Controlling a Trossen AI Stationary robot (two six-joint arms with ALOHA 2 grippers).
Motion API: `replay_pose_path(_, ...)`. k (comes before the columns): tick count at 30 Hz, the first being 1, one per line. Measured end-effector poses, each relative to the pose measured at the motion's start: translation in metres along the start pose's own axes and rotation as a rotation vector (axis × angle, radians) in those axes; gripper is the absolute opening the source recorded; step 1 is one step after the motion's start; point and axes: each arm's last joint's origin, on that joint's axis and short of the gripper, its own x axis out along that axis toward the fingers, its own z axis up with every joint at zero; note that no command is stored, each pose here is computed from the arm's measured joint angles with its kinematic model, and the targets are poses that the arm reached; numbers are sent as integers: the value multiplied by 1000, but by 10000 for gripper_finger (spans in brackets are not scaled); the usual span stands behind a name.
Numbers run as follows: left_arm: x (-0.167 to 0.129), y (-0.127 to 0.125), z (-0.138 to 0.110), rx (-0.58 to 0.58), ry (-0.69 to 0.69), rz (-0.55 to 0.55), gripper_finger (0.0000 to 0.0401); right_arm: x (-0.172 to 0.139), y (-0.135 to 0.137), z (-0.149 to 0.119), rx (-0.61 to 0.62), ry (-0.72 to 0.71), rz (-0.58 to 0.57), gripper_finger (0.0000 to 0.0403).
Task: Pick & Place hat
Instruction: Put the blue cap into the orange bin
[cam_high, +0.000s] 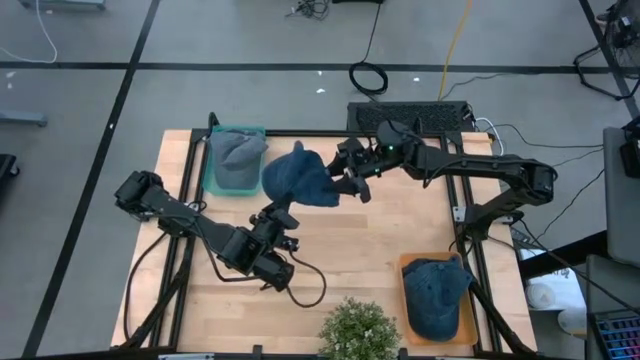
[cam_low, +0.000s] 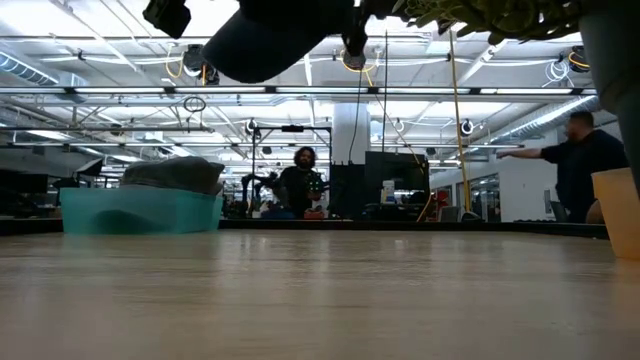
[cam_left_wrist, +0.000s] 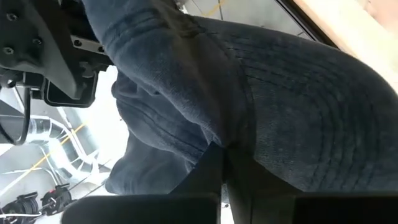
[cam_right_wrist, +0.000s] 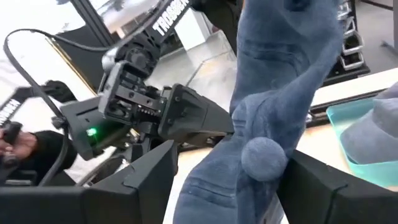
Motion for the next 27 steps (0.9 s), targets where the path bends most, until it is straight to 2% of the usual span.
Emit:
replay_pose_path(15,3,-1,1,-72,-29,-34,4,1,1,3,-18,3,-5,235)
replay_pose_path(27,3,-1,1,-18,-29,-36,7,1,1,1,-18,16,-10,235)
